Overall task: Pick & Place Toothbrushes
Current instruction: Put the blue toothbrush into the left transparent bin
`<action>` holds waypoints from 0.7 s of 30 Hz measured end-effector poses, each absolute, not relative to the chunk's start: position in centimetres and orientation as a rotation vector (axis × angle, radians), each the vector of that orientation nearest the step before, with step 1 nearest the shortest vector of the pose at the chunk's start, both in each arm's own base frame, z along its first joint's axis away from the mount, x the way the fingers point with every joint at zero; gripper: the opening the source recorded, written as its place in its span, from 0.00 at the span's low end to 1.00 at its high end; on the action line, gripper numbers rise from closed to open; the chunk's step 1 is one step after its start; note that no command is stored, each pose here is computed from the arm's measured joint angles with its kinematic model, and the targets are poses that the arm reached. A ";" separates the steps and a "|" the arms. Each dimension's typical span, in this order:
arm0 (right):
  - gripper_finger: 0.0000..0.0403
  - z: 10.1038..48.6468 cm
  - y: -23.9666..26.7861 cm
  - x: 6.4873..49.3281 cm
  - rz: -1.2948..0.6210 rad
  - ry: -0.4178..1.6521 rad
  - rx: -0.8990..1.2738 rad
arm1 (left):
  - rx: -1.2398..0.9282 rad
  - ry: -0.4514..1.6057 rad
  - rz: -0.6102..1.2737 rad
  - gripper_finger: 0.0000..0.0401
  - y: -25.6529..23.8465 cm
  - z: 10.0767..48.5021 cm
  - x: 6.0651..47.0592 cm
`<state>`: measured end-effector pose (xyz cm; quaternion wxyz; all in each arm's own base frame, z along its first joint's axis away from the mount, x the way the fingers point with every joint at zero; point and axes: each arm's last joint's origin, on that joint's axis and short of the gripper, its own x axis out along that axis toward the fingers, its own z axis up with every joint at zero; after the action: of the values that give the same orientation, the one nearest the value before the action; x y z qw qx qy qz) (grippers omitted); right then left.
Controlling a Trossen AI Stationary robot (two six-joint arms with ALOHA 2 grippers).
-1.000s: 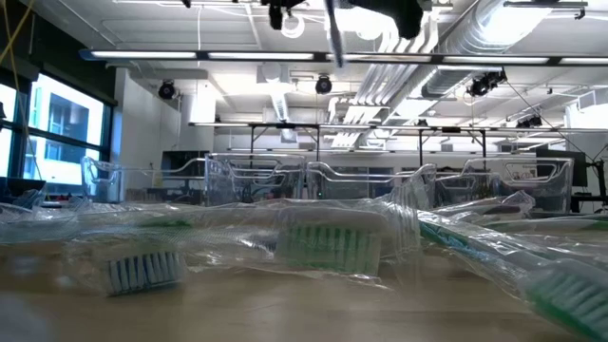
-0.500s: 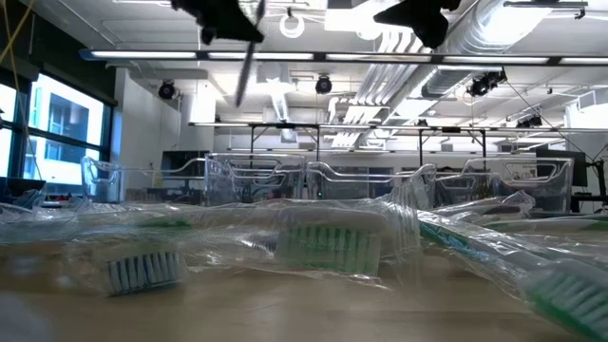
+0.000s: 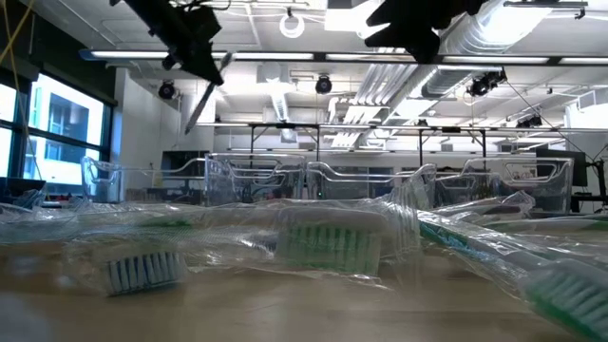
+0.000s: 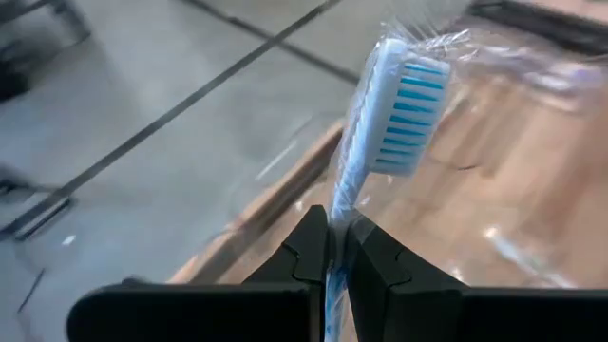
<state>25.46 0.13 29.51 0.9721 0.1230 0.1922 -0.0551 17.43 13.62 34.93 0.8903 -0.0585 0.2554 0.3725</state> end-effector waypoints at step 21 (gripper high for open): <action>0.34 27.8 0.1 26.9 -0.121 0.447 0.243 | -0.297 1.000 0.888 0.03 18.1 29.6 14.8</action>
<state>26.92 0.14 27.82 0.9660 0.1202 0.2211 -0.0596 14.83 18.12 29.58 0.7744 -0.1370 0.4619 0.4102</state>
